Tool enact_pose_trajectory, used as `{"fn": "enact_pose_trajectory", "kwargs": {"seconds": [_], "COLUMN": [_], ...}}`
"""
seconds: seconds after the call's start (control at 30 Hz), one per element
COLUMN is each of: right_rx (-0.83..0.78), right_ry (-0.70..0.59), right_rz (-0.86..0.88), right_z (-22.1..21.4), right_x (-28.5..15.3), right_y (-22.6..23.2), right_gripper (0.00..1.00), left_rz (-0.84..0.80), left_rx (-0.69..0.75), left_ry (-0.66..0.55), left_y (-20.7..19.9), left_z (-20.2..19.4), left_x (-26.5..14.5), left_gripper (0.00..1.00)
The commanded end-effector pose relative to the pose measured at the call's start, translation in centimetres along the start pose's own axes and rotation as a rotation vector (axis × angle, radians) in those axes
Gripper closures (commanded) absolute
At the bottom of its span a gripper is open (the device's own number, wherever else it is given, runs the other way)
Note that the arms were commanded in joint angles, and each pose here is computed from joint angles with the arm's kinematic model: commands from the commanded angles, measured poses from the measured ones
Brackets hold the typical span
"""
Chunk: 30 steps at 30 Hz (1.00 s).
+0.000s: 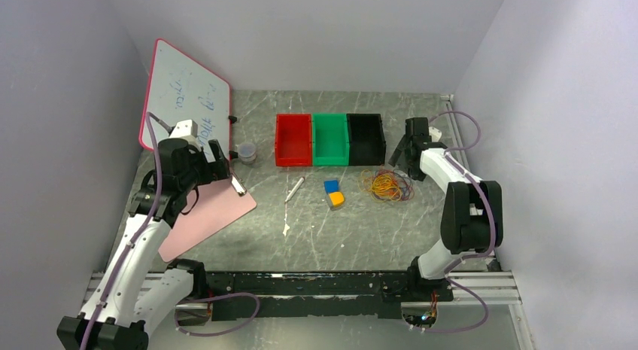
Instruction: Untangle the cables
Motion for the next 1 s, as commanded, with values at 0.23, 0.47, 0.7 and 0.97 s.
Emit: {"fn": "enact_pose_trajectory", "kwargs": {"seconds": [0.23, 0.47, 0.7, 0.97], "right_rx": [-0.038, -0.155, -0.262, -0.311], "right_ry": [0.056, 0.13, 0.194, 0.188], "right_rz": [0.029, 0.05, 0.146, 0.338], "right_z": [-3.0, -6.1, -11.5, -16.1], "right_x": [-0.3, -1.1, -4.0, -9.6], "right_y": [0.5, 2.6, 6.9, 12.6], "right_gripper": [0.31, 0.34, 0.39, 0.39], "left_rz": [-0.083, -0.122, -0.13, -0.136], "left_rx": [0.024, 0.035, 0.03, 0.03], "left_ry": [-0.003, 0.004, -0.001, 0.003], "left_y": [-0.8, -1.2, -1.4, -1.4], "left_z": [-0.2, -0.2, -0.1, -0.2], "left_x": [-1.1, -1.1, -1.2, -1.0], "left_gripper": [0.01, 0.01, 0.01, 0.01]}}
Point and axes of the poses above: each gripper's point midway between its finger pads, its own x axis out along the fingers, its own y axis along the line the jaws close on, z = x × y, the point moved 6 cm from there along -x, back along the fingers, and after that the axes turned 4 degrees about -x, right-handed, at the moved point
